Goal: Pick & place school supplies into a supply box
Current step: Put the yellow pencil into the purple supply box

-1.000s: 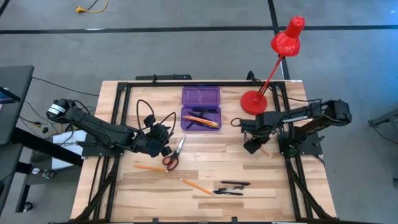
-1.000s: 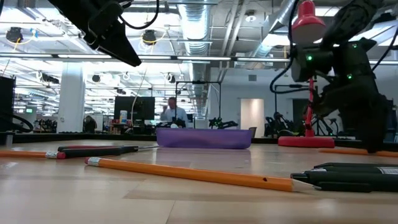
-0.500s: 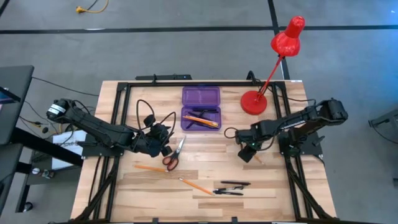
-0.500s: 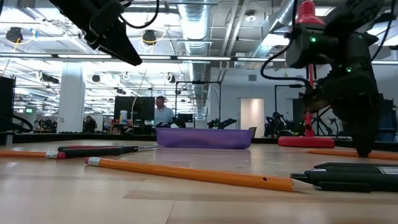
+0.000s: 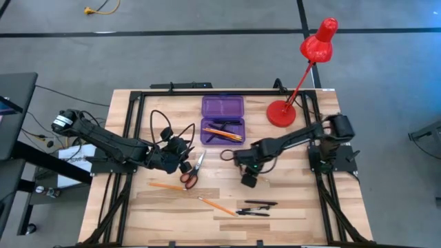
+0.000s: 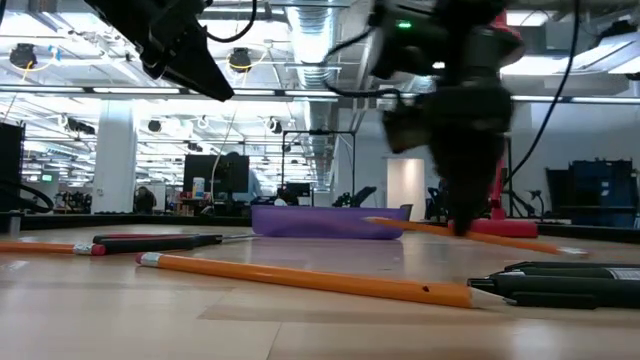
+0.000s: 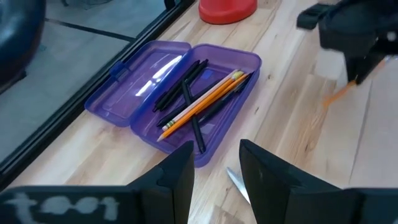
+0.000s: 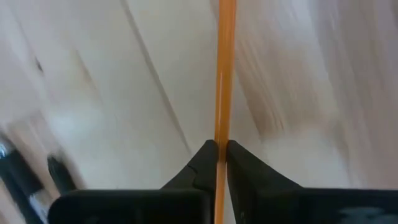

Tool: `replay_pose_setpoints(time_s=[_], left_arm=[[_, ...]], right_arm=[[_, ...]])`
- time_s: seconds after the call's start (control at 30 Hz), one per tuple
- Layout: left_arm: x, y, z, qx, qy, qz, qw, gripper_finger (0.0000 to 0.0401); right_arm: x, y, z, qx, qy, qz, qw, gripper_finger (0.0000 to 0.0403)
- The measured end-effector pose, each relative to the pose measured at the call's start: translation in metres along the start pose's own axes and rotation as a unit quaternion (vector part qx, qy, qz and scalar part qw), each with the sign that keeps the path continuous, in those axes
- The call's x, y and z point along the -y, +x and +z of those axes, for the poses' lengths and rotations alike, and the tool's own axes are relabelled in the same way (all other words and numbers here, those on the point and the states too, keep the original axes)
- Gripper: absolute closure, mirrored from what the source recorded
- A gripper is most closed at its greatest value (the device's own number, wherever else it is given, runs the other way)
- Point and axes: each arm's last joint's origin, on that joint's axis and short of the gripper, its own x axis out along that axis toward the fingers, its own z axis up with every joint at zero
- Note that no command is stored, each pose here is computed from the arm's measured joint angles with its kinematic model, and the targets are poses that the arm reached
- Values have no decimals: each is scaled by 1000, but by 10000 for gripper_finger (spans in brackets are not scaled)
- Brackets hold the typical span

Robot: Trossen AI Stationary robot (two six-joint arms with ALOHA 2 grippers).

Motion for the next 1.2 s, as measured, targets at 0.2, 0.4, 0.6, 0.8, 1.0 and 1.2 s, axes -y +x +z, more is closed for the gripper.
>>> replay_pose_setpoints(time_s=[0.2,0.4,0.6,0.8,1.0,1.2], left_arm=[[0,0,0,-2,0,-4,1000,283],[0,0,-1,-4,2,-3,1000,283],[0,0,-1,-6,4,-2,1000,283],[-1,0,-2,-7,6,0,1000,283],[-1,0,-1,-6,12,2,1000,283],[0,0,-2,-7,12,-1,1000,283]], right_arm=[[-7,2,51,4,-71,-11,997,391],[-8,6,92,-9,-114,-18,993,371],[-9,-1,108,2,-139,-15,990,332],[-1,-11,100,-38,-129,-25,991,293],[-5,3,81,-89,-133,-34,987,274],[-9,14,65,-124,-120,-46,984,264]])
